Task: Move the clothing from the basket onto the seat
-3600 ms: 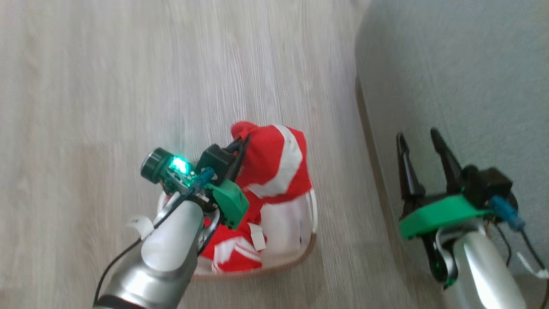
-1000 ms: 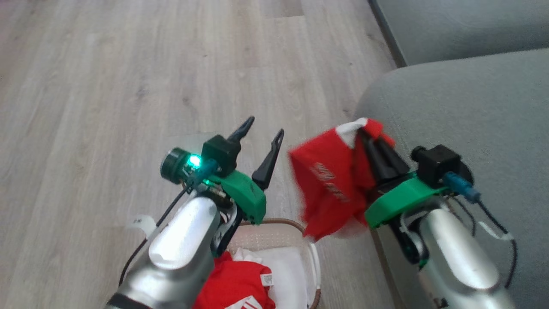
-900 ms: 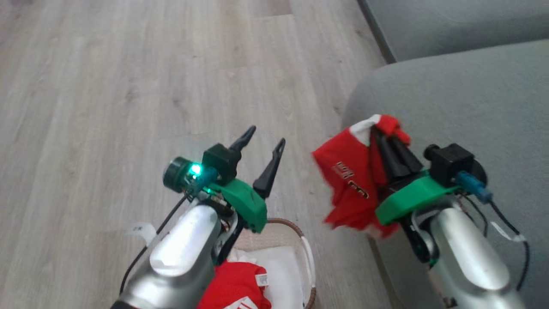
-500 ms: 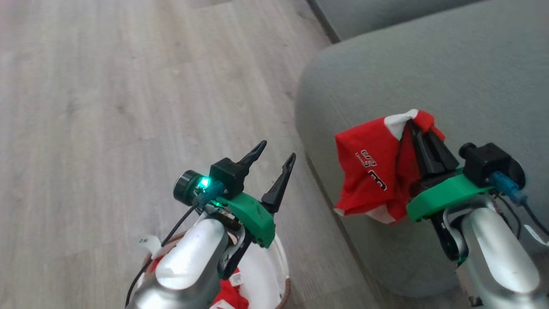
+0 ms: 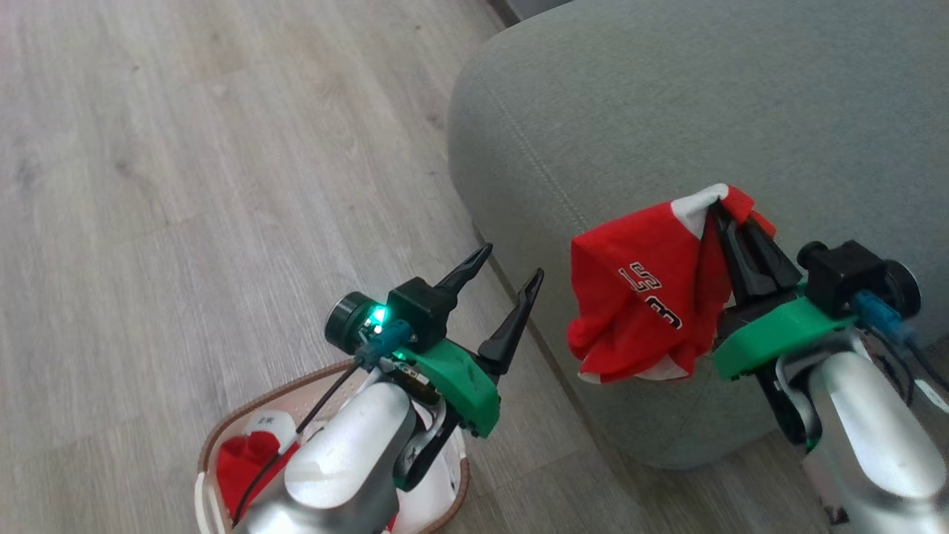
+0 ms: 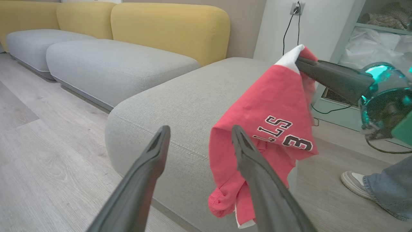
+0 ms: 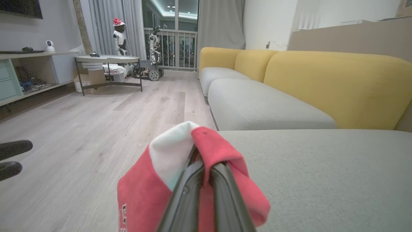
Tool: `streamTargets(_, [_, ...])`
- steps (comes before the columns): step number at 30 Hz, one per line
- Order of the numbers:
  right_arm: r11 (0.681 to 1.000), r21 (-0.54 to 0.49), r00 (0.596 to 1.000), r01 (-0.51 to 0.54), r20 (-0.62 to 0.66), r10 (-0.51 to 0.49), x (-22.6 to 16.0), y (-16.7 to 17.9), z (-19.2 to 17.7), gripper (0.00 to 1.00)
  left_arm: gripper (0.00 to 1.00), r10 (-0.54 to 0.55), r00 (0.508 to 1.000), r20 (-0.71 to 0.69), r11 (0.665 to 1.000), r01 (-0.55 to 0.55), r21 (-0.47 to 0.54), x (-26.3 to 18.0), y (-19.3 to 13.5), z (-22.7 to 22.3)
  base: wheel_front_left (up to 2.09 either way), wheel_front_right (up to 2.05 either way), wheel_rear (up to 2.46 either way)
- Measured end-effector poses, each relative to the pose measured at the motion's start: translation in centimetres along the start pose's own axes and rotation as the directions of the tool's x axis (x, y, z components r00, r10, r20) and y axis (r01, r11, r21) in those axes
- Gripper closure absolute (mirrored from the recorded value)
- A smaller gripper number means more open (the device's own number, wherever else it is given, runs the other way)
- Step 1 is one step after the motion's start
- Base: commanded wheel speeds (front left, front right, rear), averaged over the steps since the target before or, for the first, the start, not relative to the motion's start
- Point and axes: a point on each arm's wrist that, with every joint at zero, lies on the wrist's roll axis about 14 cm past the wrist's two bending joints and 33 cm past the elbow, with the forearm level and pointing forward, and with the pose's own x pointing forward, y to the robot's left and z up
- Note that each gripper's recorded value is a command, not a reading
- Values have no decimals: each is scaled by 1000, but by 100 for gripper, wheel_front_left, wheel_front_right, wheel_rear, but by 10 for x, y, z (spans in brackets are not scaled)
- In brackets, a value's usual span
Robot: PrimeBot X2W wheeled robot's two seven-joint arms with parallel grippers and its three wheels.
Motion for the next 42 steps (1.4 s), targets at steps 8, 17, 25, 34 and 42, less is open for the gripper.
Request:
streamTargets(8, [995, -71, 997, -72, 34, 75, 55, 2, 22, 100, 0, 59, 998, -14, 998, -59, 19, -10, 22, -9, 0, 0, 0])
streamTargets(17, [982, -181, 991, -58, 107, 78, 157, -23, 72, 100, 0, 145, 989, -16, 988, -144, 51, -11, 79, -22, 0, 0, 0])
streamTargets(25, [963, -262, 990, 57, 143, -20, 237, -67, 99, 100, 0, 212, 977, -5, 975, -211, 63, -10, 134, -39, 0, 0, 0])
streamTargets(34, [934, -313, 984, 174, 80, -157, 299, -103, 33, 100, 0, 279, 960, -31, 960, -277, 43, -18, 186, -81, 0, 0, 0])
streamTargets(42, [971, -206, 952, 122, -254, -174, 278, -67, -147, 100, 0, 323, 939, -114, 946, -324, 9, -34, 206, -129, 0, 0, 0])
